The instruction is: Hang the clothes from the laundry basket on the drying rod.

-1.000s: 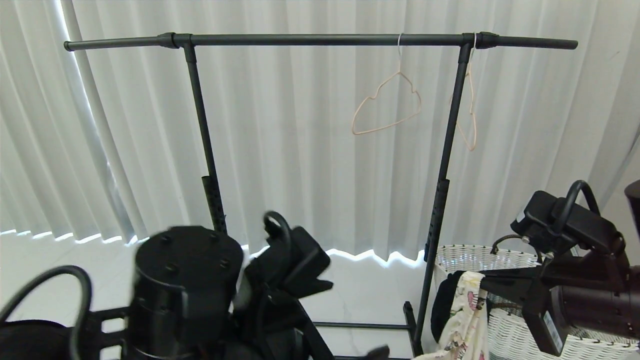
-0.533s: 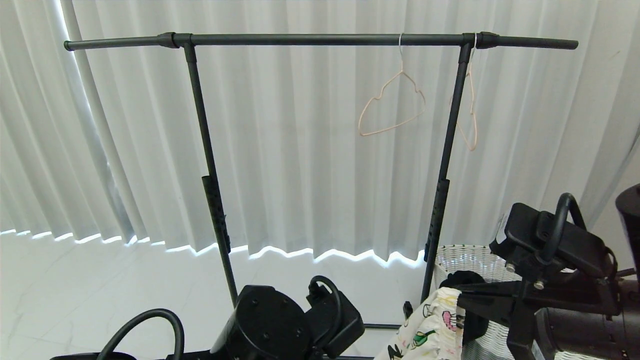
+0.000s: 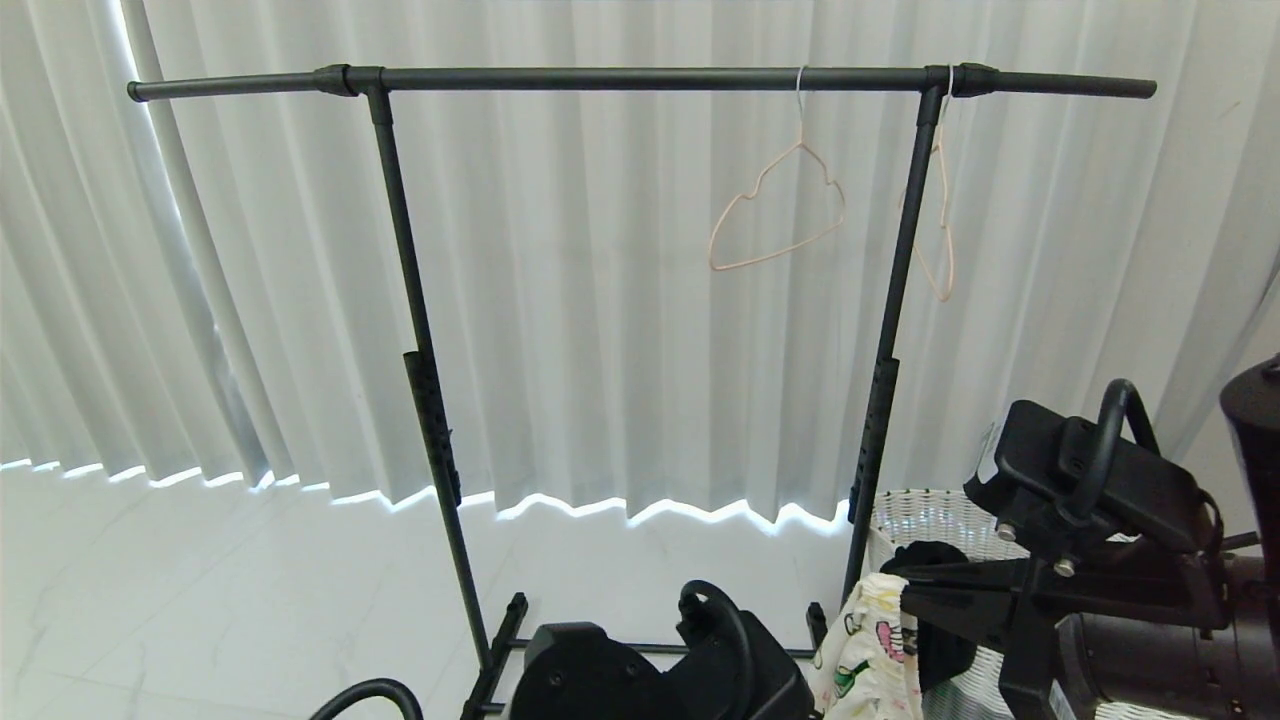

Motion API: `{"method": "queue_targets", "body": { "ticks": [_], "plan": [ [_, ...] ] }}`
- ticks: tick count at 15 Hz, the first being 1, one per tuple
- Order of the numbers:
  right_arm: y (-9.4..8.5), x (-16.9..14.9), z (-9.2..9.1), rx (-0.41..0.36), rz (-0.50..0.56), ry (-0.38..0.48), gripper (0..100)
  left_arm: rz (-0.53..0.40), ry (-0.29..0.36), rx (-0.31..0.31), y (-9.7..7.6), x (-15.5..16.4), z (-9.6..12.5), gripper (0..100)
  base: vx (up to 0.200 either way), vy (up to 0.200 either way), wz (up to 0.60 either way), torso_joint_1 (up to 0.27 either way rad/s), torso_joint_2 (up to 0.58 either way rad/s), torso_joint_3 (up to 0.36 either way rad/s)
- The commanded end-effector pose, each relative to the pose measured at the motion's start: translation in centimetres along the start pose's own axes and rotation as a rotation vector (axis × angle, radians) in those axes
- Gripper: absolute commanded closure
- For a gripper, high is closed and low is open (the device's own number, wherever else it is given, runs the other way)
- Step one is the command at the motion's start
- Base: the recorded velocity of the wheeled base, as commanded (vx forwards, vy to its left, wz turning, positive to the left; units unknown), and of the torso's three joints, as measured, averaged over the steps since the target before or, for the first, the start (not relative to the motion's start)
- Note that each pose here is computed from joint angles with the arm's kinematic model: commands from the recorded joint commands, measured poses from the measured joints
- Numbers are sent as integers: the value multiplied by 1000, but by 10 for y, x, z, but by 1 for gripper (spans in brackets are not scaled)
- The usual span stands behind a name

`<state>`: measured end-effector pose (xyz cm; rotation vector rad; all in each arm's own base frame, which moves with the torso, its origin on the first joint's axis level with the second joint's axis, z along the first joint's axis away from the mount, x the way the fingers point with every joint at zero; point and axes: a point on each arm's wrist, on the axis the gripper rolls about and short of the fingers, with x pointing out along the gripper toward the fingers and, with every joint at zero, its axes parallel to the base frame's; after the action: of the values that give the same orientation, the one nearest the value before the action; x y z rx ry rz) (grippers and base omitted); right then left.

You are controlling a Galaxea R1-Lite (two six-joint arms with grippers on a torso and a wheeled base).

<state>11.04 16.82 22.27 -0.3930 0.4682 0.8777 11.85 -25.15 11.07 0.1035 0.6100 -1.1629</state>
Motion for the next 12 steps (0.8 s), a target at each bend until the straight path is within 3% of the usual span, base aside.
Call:
{"method": "queue_targets", "body": {
  "ticks": [1,5,7,10,12],
  "plan": [
    [0,0,1,0,-1,-5,100,29,37,-11,2,11,-9,0,0,0,0,0,0,0],
    [0,-3,9,0,2,-33,100,109,40,-90,8,24,-16,0,0,0,0,0,0,0],
    [2,-4,11,-4,0,-43,100,110,-13,-139,7,34,-14,0,0,0,0,0,0,0],
    [2,-4,12,-6,-23,-43,100,67,-31,-124,-4,37,-15,0,0,0,0,0,0,0],
    [2,-4,12,-6,-23,-45,100,126,-8,-135,4,49,-22,0,0,0,0,0,0,0]
  ]
}}
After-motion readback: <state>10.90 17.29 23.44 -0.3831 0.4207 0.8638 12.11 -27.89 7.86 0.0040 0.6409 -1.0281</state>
